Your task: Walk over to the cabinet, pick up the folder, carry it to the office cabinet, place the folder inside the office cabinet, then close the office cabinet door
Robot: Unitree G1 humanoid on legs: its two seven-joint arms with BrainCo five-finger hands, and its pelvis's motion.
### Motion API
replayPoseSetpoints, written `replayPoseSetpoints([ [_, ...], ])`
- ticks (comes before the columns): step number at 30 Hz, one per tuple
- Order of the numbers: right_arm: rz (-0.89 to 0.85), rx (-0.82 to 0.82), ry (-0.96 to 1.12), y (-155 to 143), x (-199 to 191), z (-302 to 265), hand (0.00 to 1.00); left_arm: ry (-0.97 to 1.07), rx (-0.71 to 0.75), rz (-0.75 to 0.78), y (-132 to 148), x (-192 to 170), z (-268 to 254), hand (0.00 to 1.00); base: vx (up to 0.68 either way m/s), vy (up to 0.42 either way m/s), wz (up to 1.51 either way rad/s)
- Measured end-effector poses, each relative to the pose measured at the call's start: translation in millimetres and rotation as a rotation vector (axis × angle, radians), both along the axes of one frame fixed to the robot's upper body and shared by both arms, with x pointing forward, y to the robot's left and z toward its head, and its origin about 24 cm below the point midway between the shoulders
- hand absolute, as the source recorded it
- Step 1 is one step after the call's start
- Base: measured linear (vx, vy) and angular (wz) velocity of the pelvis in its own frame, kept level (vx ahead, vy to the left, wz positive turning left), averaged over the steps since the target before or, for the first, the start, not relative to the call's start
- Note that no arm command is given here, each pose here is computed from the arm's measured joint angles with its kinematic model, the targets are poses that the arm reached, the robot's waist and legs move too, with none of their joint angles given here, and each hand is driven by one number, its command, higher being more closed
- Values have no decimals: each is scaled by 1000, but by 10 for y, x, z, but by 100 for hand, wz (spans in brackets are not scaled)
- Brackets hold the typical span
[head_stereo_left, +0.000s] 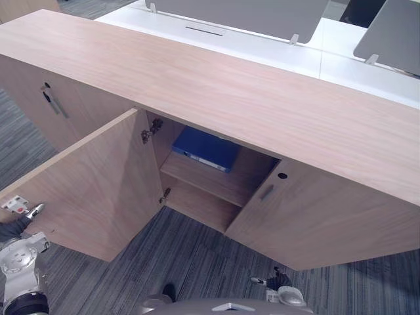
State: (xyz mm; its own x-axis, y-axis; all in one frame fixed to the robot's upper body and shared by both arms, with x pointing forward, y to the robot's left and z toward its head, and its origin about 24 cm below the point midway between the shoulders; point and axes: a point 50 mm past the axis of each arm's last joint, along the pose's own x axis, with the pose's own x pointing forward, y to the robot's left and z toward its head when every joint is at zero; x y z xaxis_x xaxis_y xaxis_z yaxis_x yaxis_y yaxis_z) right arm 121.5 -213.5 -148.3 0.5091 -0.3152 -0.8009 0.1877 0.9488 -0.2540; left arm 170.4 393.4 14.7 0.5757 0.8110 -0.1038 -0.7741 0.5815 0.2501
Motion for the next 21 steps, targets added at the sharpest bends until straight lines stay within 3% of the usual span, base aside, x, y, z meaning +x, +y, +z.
replayPoseSetpoints([
  [13,33,12,30,34,-103,-35,0,50,-99,-138,-608,-318,-353,0,-51,-8,-3],
  [21,27,14,64,36,-233,-69,0,150,-315,-362,-1312,-614,-716,0,-91,9,-9],
])
